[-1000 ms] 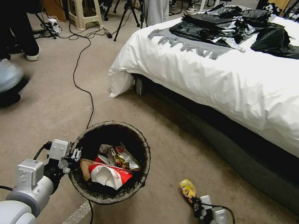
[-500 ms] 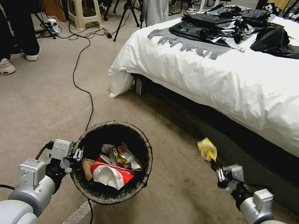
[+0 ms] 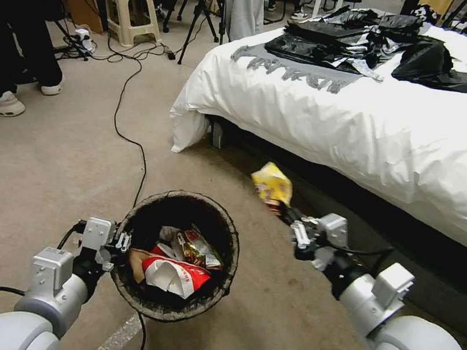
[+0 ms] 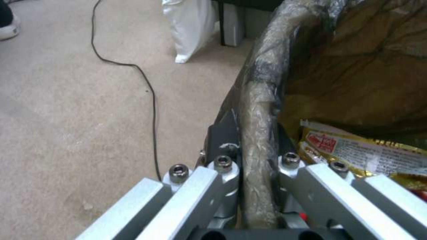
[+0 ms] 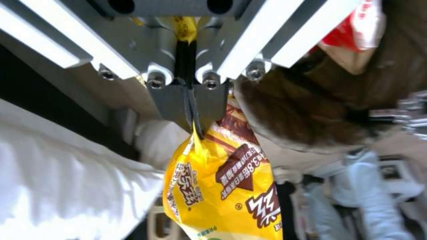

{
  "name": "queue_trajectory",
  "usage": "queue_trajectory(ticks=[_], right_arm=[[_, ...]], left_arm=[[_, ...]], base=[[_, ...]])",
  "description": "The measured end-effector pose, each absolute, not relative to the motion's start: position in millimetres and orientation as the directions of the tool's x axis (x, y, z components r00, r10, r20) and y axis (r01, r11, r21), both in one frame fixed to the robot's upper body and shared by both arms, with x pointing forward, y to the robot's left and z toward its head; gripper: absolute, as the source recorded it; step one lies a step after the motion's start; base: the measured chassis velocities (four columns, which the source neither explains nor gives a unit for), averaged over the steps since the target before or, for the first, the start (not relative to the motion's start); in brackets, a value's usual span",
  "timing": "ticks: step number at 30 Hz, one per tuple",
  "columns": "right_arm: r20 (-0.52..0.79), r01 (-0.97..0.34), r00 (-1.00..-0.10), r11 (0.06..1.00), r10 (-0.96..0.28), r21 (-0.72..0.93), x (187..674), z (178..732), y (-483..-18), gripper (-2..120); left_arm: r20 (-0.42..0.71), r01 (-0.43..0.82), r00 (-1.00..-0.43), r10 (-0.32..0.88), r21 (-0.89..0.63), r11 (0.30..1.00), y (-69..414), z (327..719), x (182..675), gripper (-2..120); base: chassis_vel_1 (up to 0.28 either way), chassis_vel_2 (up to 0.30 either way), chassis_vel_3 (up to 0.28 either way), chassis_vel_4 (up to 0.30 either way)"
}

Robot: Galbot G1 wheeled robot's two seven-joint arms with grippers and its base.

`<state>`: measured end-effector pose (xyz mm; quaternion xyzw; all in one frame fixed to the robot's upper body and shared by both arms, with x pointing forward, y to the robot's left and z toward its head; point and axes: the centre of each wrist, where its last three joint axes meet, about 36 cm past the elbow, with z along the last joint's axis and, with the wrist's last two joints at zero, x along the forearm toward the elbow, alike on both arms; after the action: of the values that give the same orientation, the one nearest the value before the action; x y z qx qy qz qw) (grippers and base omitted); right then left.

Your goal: Pick up the trash bin, then pick up the garbage from the floor and place it into the trash bin.

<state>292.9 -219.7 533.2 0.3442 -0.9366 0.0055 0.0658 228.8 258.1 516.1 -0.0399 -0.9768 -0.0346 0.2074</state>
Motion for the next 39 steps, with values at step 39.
queue_trajectory(ticks=[39], right_arm=[[0.218,-0.898,-0.385,0.419,-0.897,0.138,340.0,514.9,-136.1,0]], left_arm=[[0.438,0.122,-0.895,0.080,0.069,0.990,261.8,516.7,228.1,2]], base=[[0.000,0.000,0.000,0.000]])
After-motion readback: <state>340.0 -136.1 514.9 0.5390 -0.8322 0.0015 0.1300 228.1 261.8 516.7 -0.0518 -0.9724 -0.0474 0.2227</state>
